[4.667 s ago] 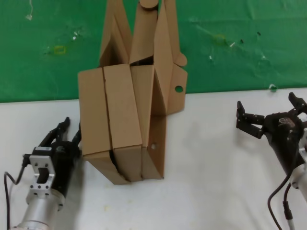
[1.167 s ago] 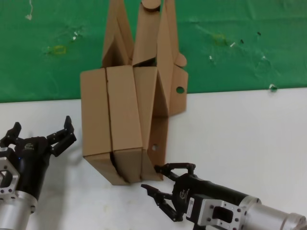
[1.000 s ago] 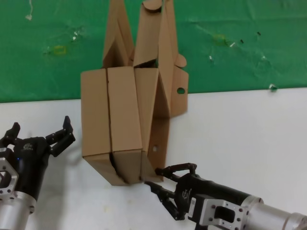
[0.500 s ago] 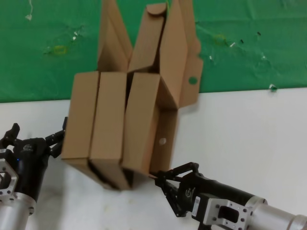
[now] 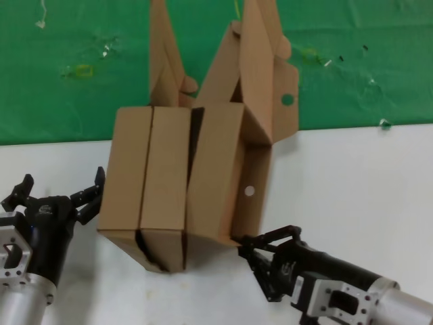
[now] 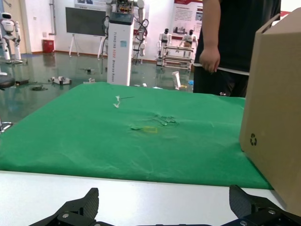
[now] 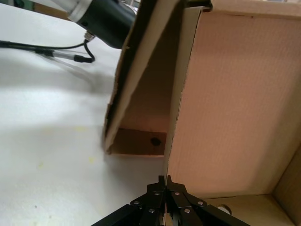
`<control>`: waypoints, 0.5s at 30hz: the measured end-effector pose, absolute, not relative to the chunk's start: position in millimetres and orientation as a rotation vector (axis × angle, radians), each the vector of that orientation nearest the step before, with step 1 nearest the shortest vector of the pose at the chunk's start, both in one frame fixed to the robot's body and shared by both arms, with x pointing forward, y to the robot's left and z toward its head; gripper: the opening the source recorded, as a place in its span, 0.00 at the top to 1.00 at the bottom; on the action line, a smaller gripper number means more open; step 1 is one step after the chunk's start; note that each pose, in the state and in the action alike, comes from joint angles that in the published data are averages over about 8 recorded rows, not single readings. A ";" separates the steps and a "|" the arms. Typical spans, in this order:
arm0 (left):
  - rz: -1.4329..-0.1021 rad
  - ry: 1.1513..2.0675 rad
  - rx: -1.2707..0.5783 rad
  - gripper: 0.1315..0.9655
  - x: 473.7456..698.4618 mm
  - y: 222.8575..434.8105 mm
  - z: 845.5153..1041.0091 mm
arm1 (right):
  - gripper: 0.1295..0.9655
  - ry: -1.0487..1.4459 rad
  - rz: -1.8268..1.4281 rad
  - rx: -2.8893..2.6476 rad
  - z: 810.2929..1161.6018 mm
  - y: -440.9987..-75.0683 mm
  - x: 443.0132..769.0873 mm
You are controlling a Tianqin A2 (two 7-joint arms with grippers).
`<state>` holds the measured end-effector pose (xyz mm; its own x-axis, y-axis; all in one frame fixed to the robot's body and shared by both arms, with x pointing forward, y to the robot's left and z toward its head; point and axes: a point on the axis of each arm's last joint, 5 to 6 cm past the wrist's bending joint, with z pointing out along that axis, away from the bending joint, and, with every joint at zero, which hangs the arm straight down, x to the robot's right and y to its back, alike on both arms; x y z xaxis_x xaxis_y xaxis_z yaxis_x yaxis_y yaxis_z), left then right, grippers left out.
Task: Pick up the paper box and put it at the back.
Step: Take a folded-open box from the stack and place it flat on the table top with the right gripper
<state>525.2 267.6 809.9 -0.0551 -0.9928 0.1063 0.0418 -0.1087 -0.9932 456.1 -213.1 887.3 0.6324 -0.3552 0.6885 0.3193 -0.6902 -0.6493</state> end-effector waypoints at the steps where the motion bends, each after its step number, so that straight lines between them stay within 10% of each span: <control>1: -1.349 1.163 -1.228 0.00 525.1 266.9 809.9 | 0.98 0.031 -1.091 -2.065 888.0 -215.0 455.5; 15: -1.361 1.182 -1.216 0.00 524.8 258.4 808.9 | 0.98 0.076 -1.167 -2.117 911.3 -256.0 443.7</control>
